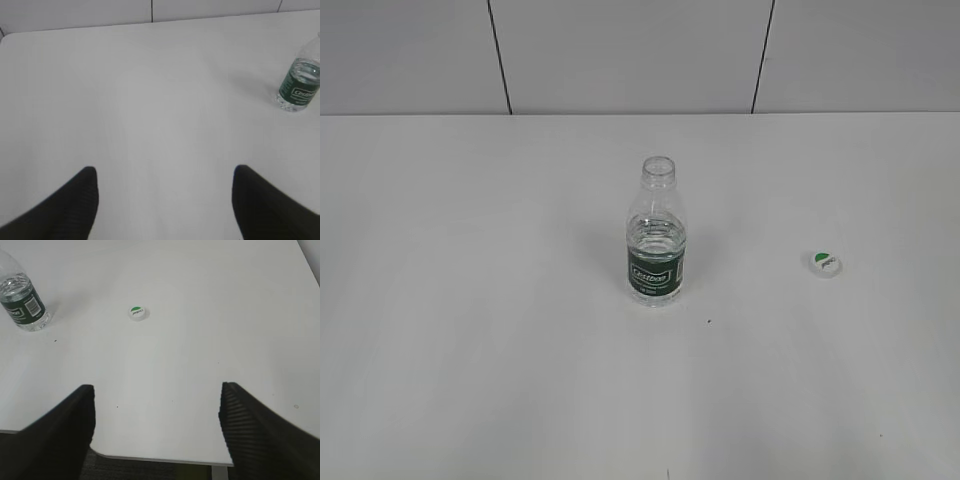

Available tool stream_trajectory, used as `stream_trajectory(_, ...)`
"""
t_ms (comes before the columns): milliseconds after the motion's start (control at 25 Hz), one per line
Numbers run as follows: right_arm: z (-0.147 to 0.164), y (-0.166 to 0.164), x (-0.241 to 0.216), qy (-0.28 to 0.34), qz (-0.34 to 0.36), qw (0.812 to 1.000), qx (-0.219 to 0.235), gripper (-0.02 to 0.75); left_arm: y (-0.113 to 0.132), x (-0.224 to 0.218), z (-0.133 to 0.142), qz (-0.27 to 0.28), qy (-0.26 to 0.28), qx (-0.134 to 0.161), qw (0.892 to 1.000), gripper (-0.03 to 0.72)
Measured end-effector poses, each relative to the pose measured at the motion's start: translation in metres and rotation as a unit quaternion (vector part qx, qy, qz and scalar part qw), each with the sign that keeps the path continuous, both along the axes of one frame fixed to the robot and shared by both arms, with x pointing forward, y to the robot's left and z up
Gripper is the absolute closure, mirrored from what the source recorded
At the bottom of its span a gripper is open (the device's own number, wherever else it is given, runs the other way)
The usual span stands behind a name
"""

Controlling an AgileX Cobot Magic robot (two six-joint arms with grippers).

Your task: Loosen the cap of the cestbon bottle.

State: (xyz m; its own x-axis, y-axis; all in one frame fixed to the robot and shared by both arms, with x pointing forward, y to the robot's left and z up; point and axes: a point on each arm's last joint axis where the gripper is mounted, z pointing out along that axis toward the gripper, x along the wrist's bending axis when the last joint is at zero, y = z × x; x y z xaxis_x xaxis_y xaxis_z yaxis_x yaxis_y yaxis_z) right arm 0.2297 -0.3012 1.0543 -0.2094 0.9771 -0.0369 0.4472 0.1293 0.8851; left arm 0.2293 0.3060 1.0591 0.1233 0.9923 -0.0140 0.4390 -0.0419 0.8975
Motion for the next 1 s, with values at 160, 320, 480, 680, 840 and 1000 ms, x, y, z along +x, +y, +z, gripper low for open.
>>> stream_trajectory(160, 0.0, 0.0, 0.0, 0.0, 0.0, 1.0, 0.0, 0.148, 0.0011, 0.0016, -0.0023, 0.003, 0.001, 0.012, 1.0, 0.184)
stream_trajectory(320, 0.0, 0.0, 0.0, 0.0, 0.0, 1.0, 0.0, 0.148, 0.001, 0.0017, -0.0021, -0.002, -0.002, 0.02, 1.0, 0.186)
stream_trajectory(480, 0.0, 0.0, 0.0, 0.0, 0.0, 1.0, 0.0, 0.148, 0.001, 0.0017, -0.0021, -0.002, -0.002, 0.021, 1.0, 0.192)
stream_trajectory(680, 0.0, 0.0, 0.0, 0.0, 0.0, 1.0, 0.0, 0.148, 0.0013, 0.0018, -0.002, -0.001, -0.002, 0.022, 1.0, 0.2)
stream_trajectory(840, 0.0, 0.0, 0.0, 0.0, 0.0, 1.0, 0.0, 0.148, 0.0012, 0.0017, -0.002, 0.007, -0.002, 0.023, 1.0, 0.214)
stream_trajectory(1000, 0.0, 0.0, 0.0, 0.0, 0.0, 1.0, 0.0, 0.148, 0.0006, 0.0012, -0.002, 0.044, -0.001, 0.023, 0.999, 0.216)
